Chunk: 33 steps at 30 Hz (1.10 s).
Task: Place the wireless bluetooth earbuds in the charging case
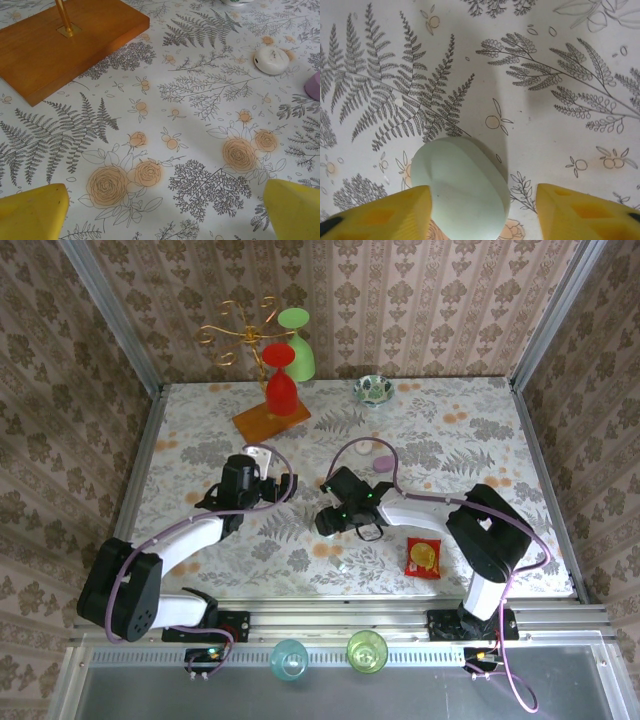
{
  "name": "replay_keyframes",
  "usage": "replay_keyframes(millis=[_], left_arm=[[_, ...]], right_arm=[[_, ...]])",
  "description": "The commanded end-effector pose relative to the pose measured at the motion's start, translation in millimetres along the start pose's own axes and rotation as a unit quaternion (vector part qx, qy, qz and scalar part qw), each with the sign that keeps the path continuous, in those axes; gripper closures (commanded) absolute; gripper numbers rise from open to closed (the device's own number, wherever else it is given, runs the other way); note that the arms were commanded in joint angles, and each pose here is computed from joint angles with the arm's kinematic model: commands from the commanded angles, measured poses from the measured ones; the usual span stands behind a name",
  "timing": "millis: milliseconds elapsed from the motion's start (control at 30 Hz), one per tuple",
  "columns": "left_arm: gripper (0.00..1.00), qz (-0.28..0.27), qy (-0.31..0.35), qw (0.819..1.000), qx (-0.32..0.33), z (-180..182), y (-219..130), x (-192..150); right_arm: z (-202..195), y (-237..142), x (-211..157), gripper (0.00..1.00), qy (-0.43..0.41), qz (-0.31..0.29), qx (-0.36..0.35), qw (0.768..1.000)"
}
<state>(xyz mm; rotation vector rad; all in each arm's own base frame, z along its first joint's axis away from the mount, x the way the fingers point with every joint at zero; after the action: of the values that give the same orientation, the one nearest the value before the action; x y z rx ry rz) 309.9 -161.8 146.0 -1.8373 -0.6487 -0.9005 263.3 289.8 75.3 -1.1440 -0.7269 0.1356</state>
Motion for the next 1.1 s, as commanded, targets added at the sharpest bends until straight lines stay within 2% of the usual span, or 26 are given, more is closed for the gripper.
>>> replay_keyframes(millis=[0, 100, 267, 433, 800, 1067], left_arm=[[0.00, -0.010, -0.003, 1.000, 0.003, 4, -6, 1], [0.00, -0.013, -0.007, 1.000, -0.001, 3, -5, 3], [0.00, -0.009, -0.009, 1.000, -0.007, 1, -2, 2], [0.00, -0.009, -0.011, 1.000, -0.008, 1, -4, 3], [0.00, -0.016, -0.010, 1.000, 0.001, 4, -14, 3], [0.00, -0.018, -0.006, 1.000, 0.006, 6, -14, 2]], right_arm=[[9, -12, -4, 0.29, -0.048, -0.009, 0.001, 0.999], [13, -10, -19, 0.23, -0.055, 0.002, 0.003, 0.999], [1, -2, -30, 0.25, -0.030, 0.024, -0.036, 0.999], [-17, -3, -23, 0.29, 0.003, 0.016, -0.061, 0.998], [-47, -3, -1, 0.30, 0.007, 0.000, -0.086, 0.996], [-44, 6, 24, 0.30, 0.005, -0.019, -0.064, 0.998]])
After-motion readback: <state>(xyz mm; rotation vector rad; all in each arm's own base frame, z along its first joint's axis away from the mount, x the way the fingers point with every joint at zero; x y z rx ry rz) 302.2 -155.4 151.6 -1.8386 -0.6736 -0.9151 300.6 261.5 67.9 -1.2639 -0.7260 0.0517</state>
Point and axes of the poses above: each hand's point on the last joint's axis, 136 mm out from that joint toward the fingers, its own y axis out along the fingers, its own z axis along the line the jaws close on, x = y × z, the point moved 4 cm from there along -y, back along the fingers, and after that the axes turned 10 degrees about -y, right-handed, at the moved point
